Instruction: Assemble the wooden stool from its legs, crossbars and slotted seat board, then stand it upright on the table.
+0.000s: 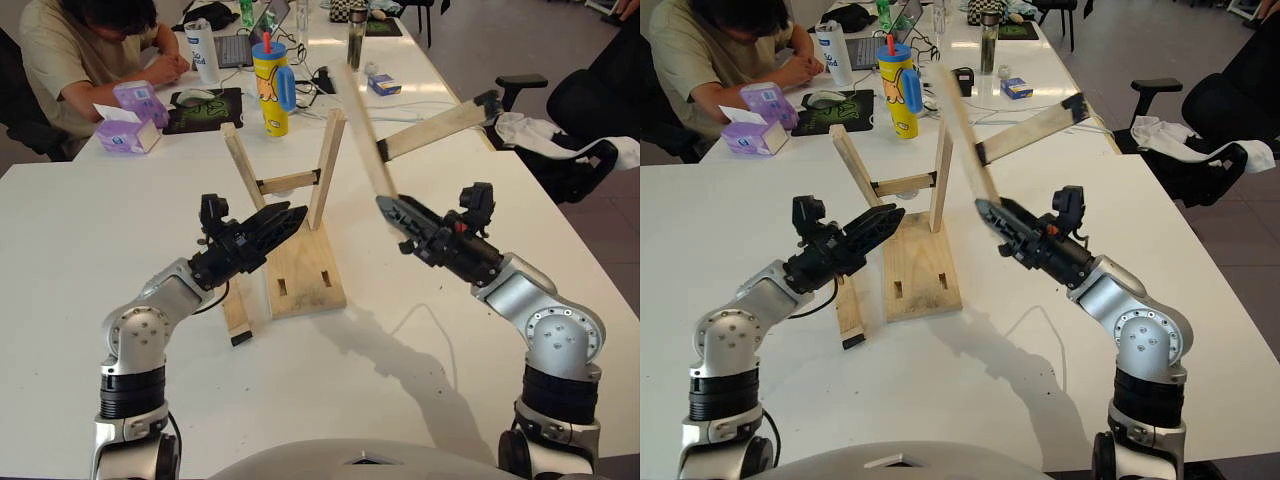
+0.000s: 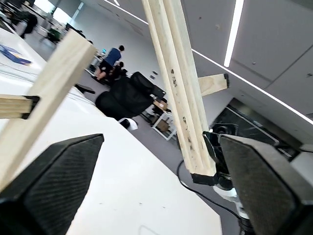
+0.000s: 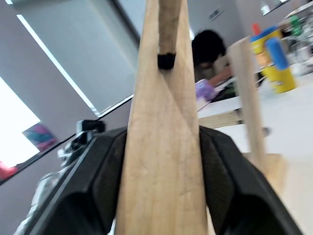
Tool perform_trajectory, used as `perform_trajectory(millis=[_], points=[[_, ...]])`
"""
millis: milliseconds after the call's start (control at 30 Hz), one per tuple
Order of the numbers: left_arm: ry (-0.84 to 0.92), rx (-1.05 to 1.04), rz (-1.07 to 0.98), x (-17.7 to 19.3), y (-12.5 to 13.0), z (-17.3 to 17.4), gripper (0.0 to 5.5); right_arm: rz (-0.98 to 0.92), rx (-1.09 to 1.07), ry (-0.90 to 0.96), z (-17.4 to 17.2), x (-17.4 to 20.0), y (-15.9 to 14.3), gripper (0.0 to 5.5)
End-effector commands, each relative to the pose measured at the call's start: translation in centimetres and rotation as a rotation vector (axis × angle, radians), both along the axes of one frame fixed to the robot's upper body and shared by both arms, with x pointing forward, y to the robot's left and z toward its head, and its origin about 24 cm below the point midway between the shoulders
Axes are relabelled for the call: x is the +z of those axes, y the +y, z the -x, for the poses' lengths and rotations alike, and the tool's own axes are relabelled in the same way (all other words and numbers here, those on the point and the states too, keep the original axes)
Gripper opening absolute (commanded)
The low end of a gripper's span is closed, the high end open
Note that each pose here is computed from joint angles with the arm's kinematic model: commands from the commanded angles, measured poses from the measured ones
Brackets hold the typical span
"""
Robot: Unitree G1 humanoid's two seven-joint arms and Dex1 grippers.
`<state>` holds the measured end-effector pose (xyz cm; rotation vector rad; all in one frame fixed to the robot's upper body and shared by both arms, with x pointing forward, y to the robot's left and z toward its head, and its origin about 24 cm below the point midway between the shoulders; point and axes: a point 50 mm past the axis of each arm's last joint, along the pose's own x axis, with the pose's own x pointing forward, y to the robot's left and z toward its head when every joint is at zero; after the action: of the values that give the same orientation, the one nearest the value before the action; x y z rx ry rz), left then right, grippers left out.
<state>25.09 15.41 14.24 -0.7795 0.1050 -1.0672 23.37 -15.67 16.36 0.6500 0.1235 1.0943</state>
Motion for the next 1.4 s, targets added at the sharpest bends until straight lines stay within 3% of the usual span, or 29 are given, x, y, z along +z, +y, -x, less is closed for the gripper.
perform_trajectory(millis=[33,433,1133,1233,1267,1400], points=[[0.030,-0.181,0.063,1.6,0.0,0.5,5.06,0.004,0.207,-0.007,0.3,1.8,0.6,2.07],[0.023,-0.254,0.115,3.6,0.1,0.9,5.08,0.132,0.430,0.048,1.5,1.4,1.0,2.07],[0.029,-0.197,0.040,3.7,2.3,0.7,2.17,0.191,0.434,0.055,1.7,1.3,-0.6,2.07],[0.040,-0.150,0.006,3.2,3.4,0.7,2.05,0.205,0.424,0.057,1.6,1.2,-0.7,2.07],[0.046,-0.131,-0.010,3.0,4.0,0.8,2.05,0.200,0.412,0.064,1.5,1.2,-0.9,2.44],[0.043,-0.055,-0.048,2.8,5.9,0.7,2.05,0.210,0.359,0.081,1.3,0.5,-1.2,3.00]])
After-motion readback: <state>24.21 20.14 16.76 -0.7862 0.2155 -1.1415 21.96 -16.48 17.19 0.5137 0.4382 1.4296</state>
